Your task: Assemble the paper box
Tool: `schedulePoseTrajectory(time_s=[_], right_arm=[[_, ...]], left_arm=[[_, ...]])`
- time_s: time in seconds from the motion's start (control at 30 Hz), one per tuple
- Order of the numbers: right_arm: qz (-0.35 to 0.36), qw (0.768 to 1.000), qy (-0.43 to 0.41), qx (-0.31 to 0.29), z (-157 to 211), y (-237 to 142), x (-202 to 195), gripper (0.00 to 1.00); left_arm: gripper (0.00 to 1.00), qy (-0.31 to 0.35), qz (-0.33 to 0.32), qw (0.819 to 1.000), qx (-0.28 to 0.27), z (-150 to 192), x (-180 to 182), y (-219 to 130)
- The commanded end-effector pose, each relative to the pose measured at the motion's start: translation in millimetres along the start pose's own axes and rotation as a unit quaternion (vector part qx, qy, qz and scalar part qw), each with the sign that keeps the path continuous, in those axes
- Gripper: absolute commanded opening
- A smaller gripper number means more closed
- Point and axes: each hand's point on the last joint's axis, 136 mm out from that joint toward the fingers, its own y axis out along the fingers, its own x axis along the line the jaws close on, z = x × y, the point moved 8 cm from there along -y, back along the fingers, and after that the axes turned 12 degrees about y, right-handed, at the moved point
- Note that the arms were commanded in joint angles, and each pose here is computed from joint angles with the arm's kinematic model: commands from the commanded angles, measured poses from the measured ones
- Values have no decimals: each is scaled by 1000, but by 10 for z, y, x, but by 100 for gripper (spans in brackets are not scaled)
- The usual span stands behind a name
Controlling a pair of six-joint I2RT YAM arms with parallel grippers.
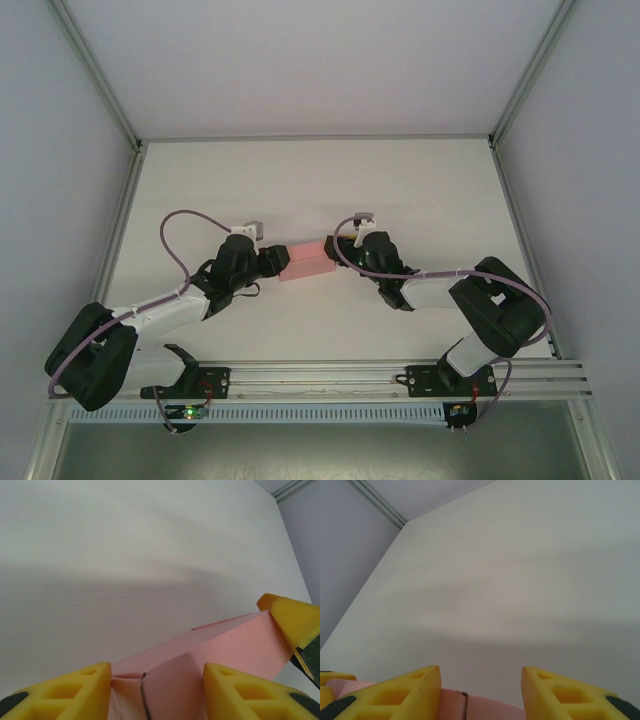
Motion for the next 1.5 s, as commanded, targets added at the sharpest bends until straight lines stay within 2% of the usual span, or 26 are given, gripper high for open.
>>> schedulePoseTrajectory(time_s=[0.0,0.1,0.33,0.47,0.5,0.53,0.57,0.7,0.8,0.87,0.93,0.97,1.03,1.1,1.2,1.33,1.47], right_arm=[[60,996,-12,69,207,20,-175,48],[43,997,-12,63,130,56,-68,56],[43,998,-29,27,-77,24,92,62],[31,998,-46,22,-156,-15,164,71],[27,998,-53,19,-185,-31,185,74],[20,998,-62,16,-221,-51,210,81],[12,997,-70,14,-255,-68,245,98],[-2,992,-126,0,-399,-143,338,98],[-55,979,-198,13,-454,-204,482,98],[-140,946,-286,61,-380,-246,652,98],[-240,878,-386,149,-183,-298,771,98],[-262,847,-425,180,-108,-311,808,99],[-272,784,-505,235,14,-305,850,98],[-242,744,-562,267,48,-234,899,98],[-196,710,-608,296,31,-84,941,98],[-177,659,-635,362,66,36,858,98],[-145,634,-652,390,62,182,802,98]], left_arm=[[60,20,-11,999,30,28,-6,10],[68,27,-8,999,27,-20,-40,4],[83,45,-20,999,17,-134,-78,-55],[100,51,-29,998,11,-172,-85,-95],[100,53,-35,998,8,-191,-83,-113],[100,56,-44,997,6,-211,-79,-136],[100,57,-57,997,3,-233,-67,-164],[100,68,-129,989,-15,-331,2,-346],[100,69,-187,979,-31,-386,74,-508],[100,64,-235,969,-33,-403,142,-605],[100,66,-264,962,-27,-392,194,-644],[100,66,-273,959,-24,-386,216,-652],[100,65,-290,955,-16,-364,258,-658],[100,64,-304,950,-9,-340,290,-665],[100,63,-319,946,-4,-303,333,-685],[100,64,-340,938,-1,-255,389,-745],[100,66,-362,930,-4,-214,447,-839]])
